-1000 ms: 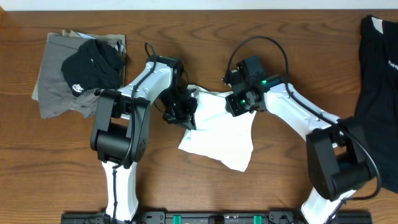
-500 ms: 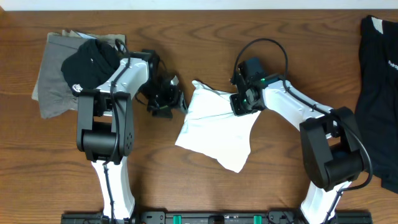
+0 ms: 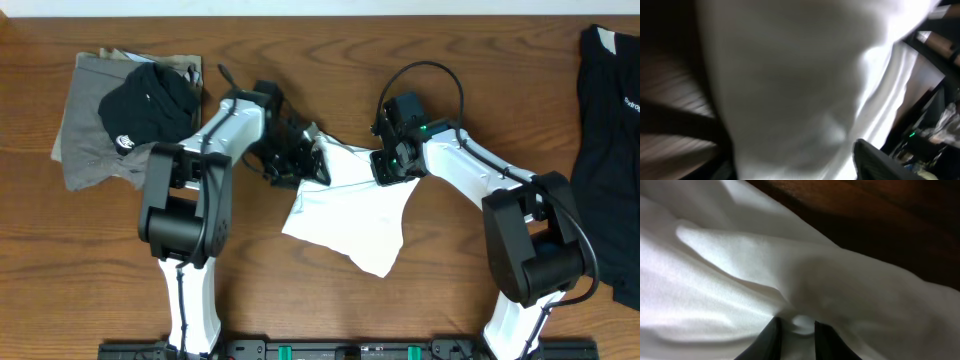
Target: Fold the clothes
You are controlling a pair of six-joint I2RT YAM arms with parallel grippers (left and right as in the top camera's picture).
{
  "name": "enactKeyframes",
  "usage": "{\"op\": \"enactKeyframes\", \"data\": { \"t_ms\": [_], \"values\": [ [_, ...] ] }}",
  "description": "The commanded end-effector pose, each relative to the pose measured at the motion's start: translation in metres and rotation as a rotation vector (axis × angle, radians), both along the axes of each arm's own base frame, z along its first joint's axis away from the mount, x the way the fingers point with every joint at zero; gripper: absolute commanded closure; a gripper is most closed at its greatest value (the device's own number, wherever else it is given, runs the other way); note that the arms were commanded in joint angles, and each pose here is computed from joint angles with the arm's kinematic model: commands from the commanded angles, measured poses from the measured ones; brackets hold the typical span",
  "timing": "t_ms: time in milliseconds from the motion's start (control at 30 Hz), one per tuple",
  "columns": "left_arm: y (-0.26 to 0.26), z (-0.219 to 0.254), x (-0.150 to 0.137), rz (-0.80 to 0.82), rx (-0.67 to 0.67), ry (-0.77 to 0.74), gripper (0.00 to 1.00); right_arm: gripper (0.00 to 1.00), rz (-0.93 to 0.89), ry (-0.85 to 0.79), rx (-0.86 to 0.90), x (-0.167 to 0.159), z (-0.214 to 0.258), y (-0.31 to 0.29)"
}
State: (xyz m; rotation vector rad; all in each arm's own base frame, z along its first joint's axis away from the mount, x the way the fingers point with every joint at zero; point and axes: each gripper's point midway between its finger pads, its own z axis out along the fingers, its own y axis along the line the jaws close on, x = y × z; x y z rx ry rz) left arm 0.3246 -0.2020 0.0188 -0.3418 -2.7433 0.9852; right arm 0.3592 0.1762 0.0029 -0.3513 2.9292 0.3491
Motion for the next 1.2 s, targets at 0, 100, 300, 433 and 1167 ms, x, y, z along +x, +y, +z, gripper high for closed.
{"op": "enactKeyframes", "data": {
  "t_ms": [0, 100, 300, 433, 1167],
  "values": [
    [-0.013, -0.012, -0.02, -0.102, -0.032, -0.017, 0.42, 0.78, -0.031, 0.037, -0.087, -0.003, -0.022, -0.021],
    [-0.017, -0.017, -0.023, -0.118, -0.036, -0.029, 0.67, 0.79, -0.031, 0.04, -0.088, -0.004, -0.021, -0.022],
    [-0.014, -0.006, -0.015, -0.089, -0.037, -0.026, 0.94, 0.83, -0.004, -0.009, -0.078, 0.0, 0.013, -0.023],
    [-0.012, 0.027, 0.002, -0.051, -0.102, -0.055, 0.94, 0.82, 0.035, -0.16, -0.038, 0.014, 0.074, -0.02],
    [0.297, 0.205, 0.166, 0.589, 0.012, -0.749, 0.94, 0.85, -0.066, -0.483, 0.129, 0.013, 0.222, -0.021]
  ]
}}
